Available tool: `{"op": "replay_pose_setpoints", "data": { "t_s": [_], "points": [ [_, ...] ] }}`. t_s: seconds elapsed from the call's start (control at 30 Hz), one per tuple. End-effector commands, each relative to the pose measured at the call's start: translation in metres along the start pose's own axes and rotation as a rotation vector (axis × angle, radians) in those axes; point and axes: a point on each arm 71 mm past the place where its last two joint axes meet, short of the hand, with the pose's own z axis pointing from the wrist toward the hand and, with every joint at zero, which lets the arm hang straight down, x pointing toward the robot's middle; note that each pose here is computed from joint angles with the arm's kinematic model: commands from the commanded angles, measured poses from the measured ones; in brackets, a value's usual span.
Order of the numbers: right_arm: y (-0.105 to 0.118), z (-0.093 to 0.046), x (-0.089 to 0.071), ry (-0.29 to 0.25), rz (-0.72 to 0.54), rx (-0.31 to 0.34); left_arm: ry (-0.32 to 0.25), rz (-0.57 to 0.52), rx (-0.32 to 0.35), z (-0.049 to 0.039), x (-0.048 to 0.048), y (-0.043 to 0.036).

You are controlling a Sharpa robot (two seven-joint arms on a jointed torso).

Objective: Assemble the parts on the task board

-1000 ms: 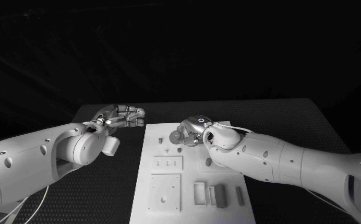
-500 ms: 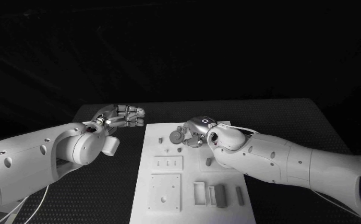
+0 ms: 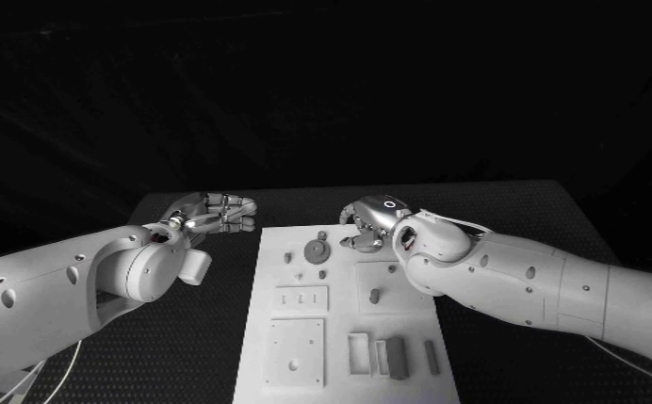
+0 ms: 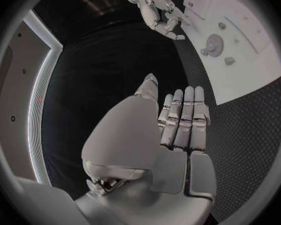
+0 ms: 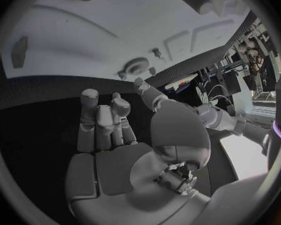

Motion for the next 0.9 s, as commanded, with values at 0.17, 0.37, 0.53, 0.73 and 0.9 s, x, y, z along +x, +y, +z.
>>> {"op": "replay_pose_setpoints", "data": {
  "t_s": [0.17, 0.37, 0.53, 0.73, 0.9],
  "points": [
    [-0.032, -0.009, -0.024, 0.067, 0.106, 0.014, 0.005, 0.003, 0.013, 0.0029, -0.002, 0.0011],
    [-0.069, -0.018, -0.035, 0.13, 0.154, 0.017, -0.038, 0.012, 0.063, 0.0045, -0.0075, 0.0021],
    [-0.088, -0.022, -0.034, 0.152, 0.135, 0.046, -0.025, 0.007, 0.057, 0.0053, -0.0069, 0.0045],
    [-0.107, -0.027, -0.035, 0.153, 0.094, 0.069, -0.02, 0.005, 0.053, 0.0051, -0.0076, 0.0059],
    [-0.116, -0.031, -0.029, 0.177, 0.079, 0.059, -0.016, 0.004, 0.05, 0.0053, -0.0077, 0.007]
  ]
}}
